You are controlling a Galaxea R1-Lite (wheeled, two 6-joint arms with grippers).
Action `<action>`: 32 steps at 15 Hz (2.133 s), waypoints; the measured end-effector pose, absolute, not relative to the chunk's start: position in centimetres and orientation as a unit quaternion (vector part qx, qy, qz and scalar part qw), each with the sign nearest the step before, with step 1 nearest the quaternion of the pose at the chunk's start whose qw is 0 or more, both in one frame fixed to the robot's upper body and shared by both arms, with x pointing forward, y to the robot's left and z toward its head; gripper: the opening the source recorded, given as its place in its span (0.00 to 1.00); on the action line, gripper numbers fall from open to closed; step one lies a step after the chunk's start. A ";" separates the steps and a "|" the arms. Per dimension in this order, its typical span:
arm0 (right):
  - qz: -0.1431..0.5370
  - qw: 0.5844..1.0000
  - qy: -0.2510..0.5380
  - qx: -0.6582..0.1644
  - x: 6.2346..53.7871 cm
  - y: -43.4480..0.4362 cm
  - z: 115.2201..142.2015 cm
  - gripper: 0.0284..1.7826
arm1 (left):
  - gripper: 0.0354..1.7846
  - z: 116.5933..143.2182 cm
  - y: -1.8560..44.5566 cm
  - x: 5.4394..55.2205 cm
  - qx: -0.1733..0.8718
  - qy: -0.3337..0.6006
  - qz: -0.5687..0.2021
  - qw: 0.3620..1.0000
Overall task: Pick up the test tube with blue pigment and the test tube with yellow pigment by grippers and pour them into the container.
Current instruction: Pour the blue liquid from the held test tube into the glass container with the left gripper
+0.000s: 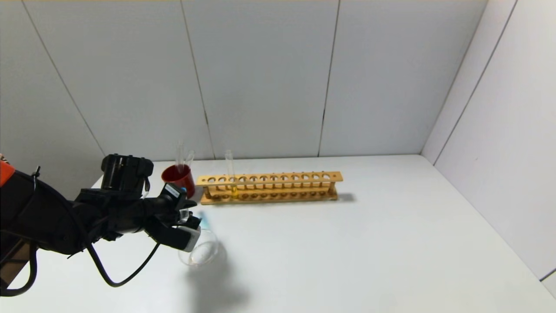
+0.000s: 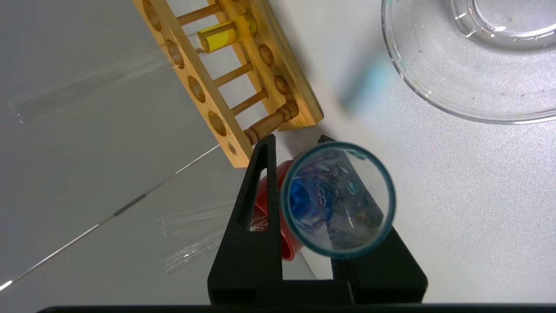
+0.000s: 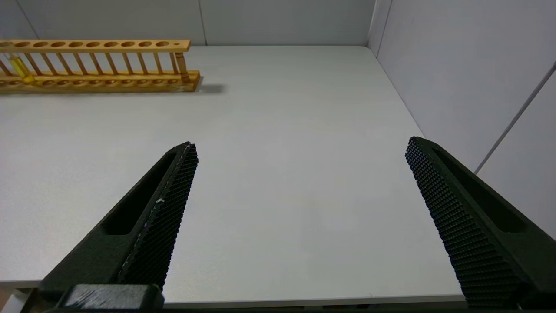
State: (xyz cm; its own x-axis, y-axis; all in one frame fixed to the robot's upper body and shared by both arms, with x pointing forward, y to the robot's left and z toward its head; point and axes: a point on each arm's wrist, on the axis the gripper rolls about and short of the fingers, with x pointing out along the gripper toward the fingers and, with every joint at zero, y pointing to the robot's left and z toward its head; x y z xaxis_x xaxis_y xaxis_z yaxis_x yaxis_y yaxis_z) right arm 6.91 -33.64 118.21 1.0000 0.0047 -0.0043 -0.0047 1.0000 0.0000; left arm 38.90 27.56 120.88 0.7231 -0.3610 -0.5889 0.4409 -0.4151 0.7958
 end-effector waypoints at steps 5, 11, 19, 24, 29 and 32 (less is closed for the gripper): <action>0.003 1.000 0.002 0.000 6.9 -33.6 118.2 0.98 | 0.17 120.8 28.5 39.0 0.772 0.026 -0.366 0.519; 0.003 1.000 0.002 0.000 6.9 -33.6 118.2 0.98 | 0.17 120.7 29.0 39.1 0.783 0.026 -0.362 0.505; 0.003 1.000 0.002 0.000 6.9 -33.6 118.2 0.98 | 0.17 120.6 29.0 39.3 0.806 0.027 -0.356 0.472; 0.003 1.000 0.002 0.000 6.9 -33.6 118.2 0.98 | 0.17 120.5 28.3 39.2 0.819 0.022 -0.357 0.449; 0.003 1.000 0.002 0.000 6.9 -33.6 118.2 0.98 | 0.17 120.0 27.1 39.0 0.828 0.020 -0.366 0.424; 0.003 1.000 0.002 0.000 6.9 -33.6 118.2 0.98 | 0.17 119.9 27.0 39.0 0.840 0.012 -0.367 0.399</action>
